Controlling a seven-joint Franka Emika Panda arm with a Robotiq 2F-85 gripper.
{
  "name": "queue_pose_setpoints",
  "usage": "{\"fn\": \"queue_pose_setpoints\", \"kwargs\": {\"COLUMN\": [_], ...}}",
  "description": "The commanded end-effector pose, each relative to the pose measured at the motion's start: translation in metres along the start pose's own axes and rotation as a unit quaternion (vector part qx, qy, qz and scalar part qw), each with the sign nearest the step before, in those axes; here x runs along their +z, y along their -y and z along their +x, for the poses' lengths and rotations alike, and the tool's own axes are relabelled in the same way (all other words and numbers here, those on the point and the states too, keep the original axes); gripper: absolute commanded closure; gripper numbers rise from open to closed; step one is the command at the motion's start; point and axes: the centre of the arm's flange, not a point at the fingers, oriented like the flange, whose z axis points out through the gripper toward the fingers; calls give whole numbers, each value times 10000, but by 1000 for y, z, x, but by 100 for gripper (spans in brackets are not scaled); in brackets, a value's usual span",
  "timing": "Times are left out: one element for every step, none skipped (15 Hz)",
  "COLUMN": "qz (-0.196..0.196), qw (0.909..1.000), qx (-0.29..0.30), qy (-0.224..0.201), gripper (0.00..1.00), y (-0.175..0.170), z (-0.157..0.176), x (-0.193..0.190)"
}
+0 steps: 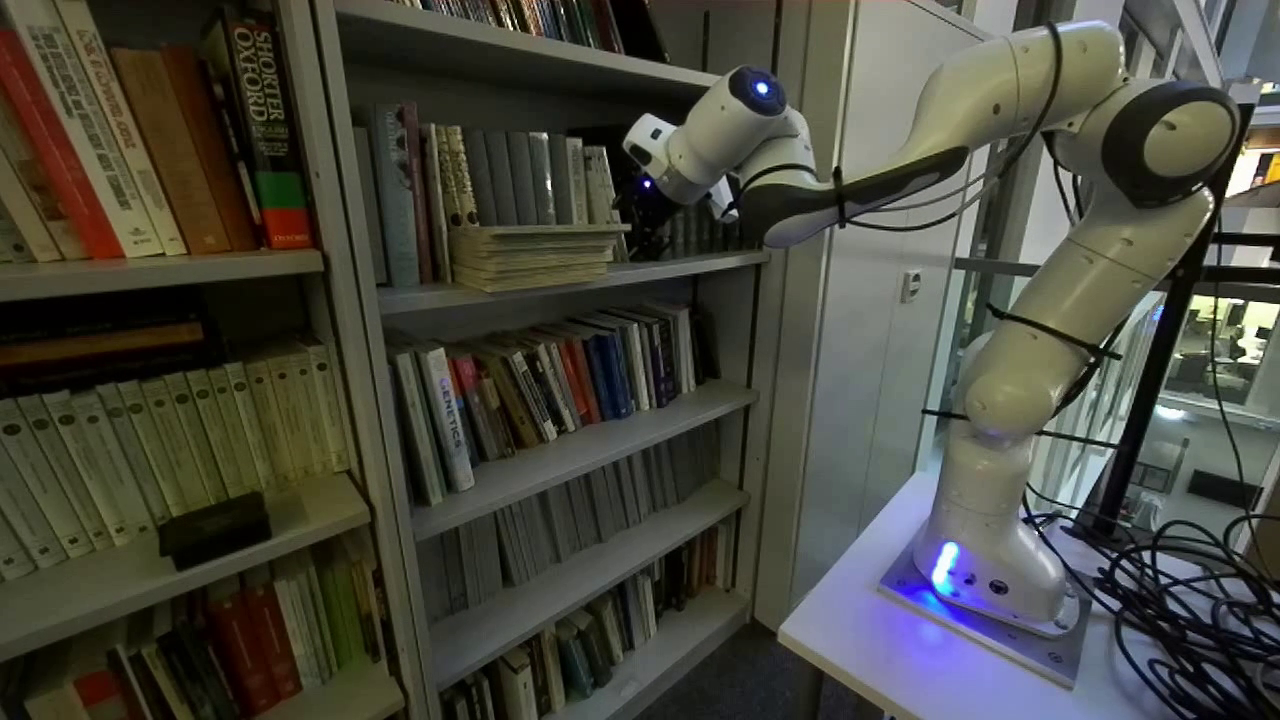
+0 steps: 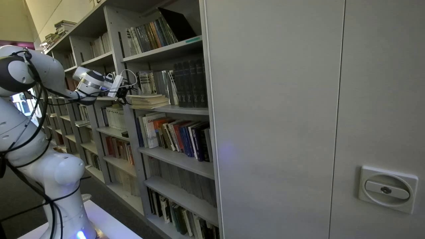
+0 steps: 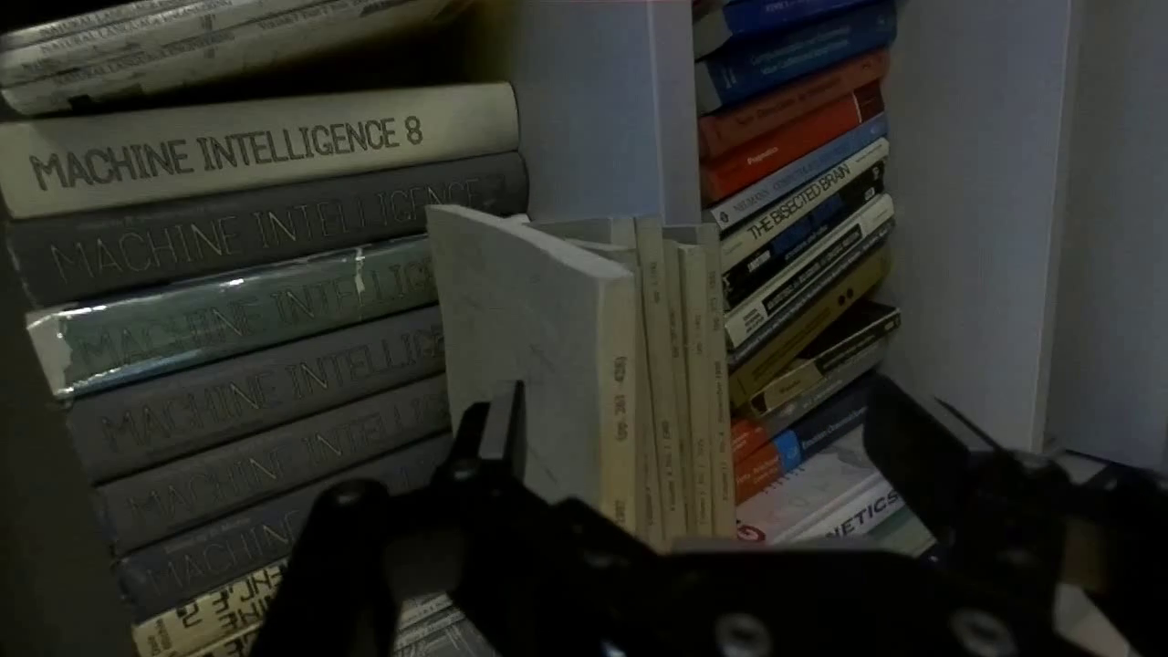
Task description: Pick up the book on top of the pile of books on the bookshelf and then put it on top of the books that are arranged on the shelf
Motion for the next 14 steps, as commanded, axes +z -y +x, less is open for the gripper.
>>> {"fn": "queue_pose_setpoints", "kwargs": {"qz": [-76, -83, -90, -97, -105, -110, -122, -130, -136, -143, -147, -150, -149, -146], "qw": [9999, 9999, 9999, 9998, 9997, 9996, 9994, 9993, 9992, 9992, 9991, 9990, 9990, 9990], "qx": [-132, -116, -101, -75, -60, -43, -27, -1, 19, 33, 50, 59, 66, 75], "qy": [-2, -44, -79, -138, -200, -257, -316, -348, -369, -385, -395, -405, -415, -425], "gripper": [0, 0, 0, 0, 0, 0, 0, 0, 0, 0, 0, 0, 6, 26], "y": [-7, -10, -12, -16, -21, -24, -28, -31, -33, -35, -37, -38, -38, -39], "z": [16, 19, 20, 22, 23, 24, 26, 27, 28, 29, 30, 32, 32, 33], "x": [-1, 0, 1, 2, 4, 4, 4, 4, 4, 5, 6, 6, 7, 8]}}
